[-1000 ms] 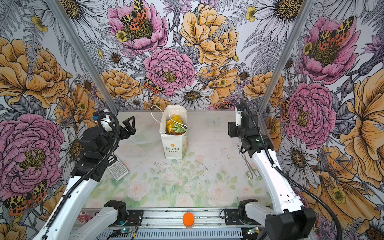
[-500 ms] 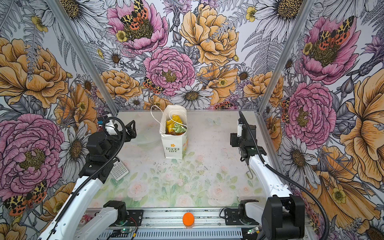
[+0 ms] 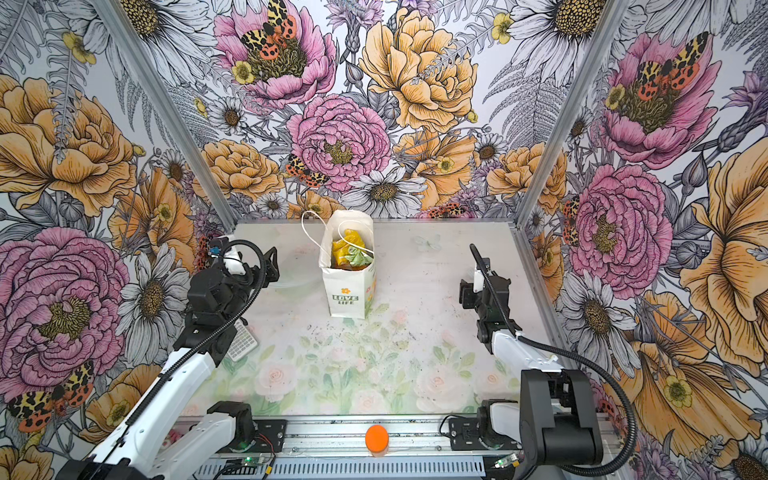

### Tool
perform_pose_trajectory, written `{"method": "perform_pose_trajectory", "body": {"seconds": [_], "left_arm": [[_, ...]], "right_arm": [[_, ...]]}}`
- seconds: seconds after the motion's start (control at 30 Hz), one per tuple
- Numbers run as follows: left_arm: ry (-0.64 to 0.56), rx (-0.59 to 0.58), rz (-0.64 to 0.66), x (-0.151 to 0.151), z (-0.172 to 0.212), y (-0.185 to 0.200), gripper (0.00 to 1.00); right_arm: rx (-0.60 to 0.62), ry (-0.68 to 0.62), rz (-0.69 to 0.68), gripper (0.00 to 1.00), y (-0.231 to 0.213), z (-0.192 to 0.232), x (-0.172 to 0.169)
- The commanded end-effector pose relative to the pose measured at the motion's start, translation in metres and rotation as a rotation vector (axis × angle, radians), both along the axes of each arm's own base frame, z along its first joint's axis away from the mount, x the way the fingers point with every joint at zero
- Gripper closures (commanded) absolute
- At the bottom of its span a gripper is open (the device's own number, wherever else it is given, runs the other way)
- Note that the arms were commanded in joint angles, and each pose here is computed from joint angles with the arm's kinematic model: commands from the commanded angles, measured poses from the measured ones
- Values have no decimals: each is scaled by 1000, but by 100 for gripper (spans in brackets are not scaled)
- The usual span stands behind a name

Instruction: Place the snacks into the paper bag

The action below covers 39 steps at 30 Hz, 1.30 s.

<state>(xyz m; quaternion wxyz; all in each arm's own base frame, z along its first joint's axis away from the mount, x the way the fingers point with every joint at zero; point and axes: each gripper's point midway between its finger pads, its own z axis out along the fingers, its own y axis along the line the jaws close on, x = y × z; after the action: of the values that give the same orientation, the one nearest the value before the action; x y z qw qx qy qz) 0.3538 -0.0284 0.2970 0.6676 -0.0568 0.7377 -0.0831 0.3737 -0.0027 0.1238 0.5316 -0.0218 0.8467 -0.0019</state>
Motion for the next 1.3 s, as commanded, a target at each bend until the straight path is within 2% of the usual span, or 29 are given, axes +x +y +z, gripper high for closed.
{"method": "perform_pose_trajectory", "body": {"seconds": [0.0,0.4,0.67,0.87,0.97,1.0,1.1,1.17,1.27], "left_arm": [[-40,42,21,5,0,6,1],[-32,158,85,8,-64,25,1],[-45,143,126,10,-113,45,1],[-36,121,88,22,-138,49,1],[-66,108,83,25,-152,49,1],[-94,107,77,24,-151,48,1],[-72,82,100,18,-153,56,1],[-87,89,63,23,-152,50,1],[-43,87,65,29,-156,52,1]], "right_arm": [[-20,-164,-29,33,-8,23,13],[22,-170,-41,34,-8,-12,28],[23,-171,-43,33,-8,-13,29],[22,-173,-61,31,-11,-12,29],[23,-175,-102,26,-18,-12,28],[23,-178,-106,26,-19,-12,28],[23,-184,-112,25,-20,-11,27],[24,-185,-119,24,-21,-11,27],[30,-185,-145,19,-26,-11,27]]}}
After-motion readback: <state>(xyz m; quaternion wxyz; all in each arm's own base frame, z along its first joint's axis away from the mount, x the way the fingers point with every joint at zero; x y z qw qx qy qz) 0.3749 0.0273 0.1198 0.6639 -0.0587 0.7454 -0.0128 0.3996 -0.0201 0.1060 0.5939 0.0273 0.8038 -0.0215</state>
